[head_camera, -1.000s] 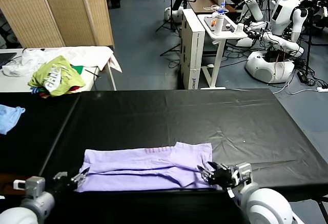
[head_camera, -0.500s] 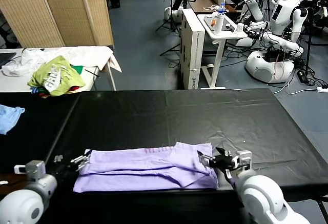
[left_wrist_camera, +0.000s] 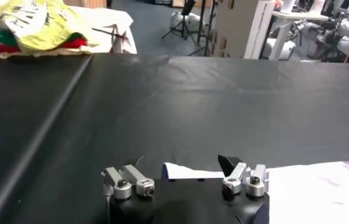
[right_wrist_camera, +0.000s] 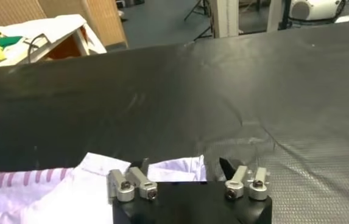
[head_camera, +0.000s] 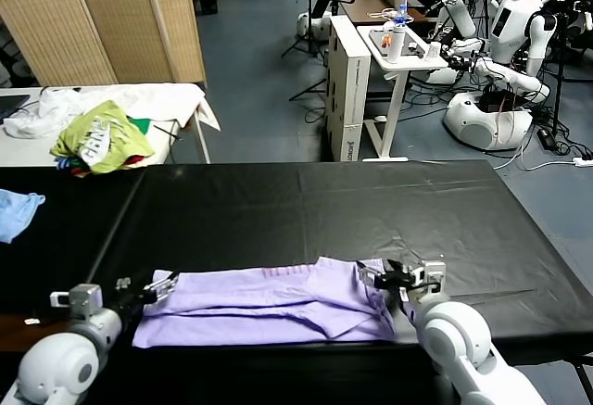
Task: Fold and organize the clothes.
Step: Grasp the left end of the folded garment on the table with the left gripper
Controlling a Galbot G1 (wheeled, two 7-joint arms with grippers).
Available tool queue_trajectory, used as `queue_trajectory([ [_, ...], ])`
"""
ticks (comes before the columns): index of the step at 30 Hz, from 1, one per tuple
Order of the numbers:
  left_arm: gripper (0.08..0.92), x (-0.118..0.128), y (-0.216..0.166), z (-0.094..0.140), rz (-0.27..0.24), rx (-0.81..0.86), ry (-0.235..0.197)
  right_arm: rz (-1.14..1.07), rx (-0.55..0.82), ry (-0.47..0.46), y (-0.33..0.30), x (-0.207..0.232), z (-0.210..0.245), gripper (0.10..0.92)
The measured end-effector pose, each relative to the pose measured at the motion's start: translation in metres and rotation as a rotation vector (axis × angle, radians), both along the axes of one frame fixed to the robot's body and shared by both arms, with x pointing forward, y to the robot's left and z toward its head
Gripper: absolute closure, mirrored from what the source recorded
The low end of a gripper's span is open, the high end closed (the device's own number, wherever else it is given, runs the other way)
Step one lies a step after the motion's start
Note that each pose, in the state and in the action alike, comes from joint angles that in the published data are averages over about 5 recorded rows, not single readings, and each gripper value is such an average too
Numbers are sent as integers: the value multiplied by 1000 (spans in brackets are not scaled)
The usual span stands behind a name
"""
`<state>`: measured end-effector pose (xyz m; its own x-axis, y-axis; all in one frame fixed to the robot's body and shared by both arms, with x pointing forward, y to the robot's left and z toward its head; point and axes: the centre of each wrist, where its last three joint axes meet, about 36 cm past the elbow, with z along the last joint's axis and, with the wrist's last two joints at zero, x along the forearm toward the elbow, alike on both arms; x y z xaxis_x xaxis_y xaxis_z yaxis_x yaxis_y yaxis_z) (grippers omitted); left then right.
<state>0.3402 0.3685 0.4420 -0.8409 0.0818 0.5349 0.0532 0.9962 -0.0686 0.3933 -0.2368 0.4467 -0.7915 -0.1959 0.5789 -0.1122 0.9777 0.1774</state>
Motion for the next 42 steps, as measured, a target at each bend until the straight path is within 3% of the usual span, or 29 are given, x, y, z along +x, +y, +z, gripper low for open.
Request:
queue_trajectory([
  [5,115,-1,2,-4,4,3,8,-6,1,-1,2,0,-3,331],
  [8,217,0,1,-6,3,2,8,-9,1,-5,3,0,-5,441],
  [15,620,2,-2,-15,4,-5,12,-27,6,-37,5,0,-7,820],
  [18,790,4,-1,-17,3,-7,5,-44,4,-58,5,0,-10,856],
  [20,842,8,-1,-18,3,-6,-1,-54,3,-68,6,0,-12,855],
  [34,848,50,5,-27,11,-1,-37,-59,24,-75,8,11,-19,845],
  [36,848,53,5,-26,10,1,-42,-53,25,-70,6,9,-17,798],
  [38,829,54,7,-24,9,9,-45,-49,24,-70,3,7,-14,699],
  [42,649,51,12,-19,8,29,-46,-41,25,-79,-3,2,-7,456],
])
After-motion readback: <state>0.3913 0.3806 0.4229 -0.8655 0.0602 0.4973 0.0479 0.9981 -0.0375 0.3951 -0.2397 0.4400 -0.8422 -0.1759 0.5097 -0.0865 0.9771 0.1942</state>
